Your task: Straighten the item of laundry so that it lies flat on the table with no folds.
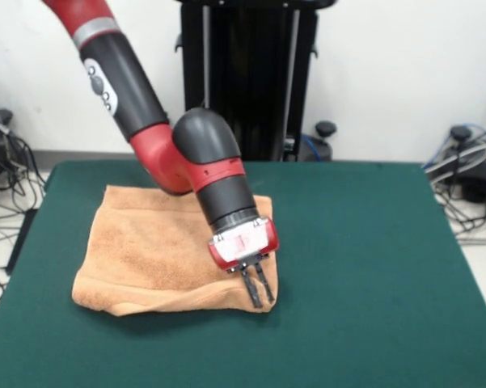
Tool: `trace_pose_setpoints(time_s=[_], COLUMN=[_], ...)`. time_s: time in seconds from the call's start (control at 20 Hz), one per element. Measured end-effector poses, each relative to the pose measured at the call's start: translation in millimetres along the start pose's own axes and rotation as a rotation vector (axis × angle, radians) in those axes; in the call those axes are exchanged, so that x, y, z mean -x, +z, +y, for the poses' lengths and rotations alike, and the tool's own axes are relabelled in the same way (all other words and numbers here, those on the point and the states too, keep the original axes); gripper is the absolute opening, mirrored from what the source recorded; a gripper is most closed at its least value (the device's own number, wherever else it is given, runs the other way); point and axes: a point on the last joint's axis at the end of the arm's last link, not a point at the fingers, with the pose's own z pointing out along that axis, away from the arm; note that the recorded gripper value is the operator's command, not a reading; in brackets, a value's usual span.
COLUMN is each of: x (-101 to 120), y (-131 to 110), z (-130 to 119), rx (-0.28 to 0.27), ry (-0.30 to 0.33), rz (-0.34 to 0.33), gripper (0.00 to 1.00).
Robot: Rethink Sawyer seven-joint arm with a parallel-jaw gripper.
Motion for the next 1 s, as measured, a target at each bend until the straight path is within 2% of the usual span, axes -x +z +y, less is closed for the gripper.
trace_pose_setpoints(time_s=[0.65,0.8,1.0], x=[3.7,6.2,14.9], y=[6.8,9.1,9.9], z=[4.8,9.3,15.9], rx=[0.012,0.014,0.01], ry=[0.008,0.006,0.032], rz=[-0.012,-0.026,-0.084], gripper=[0.0,0.0,0.0])
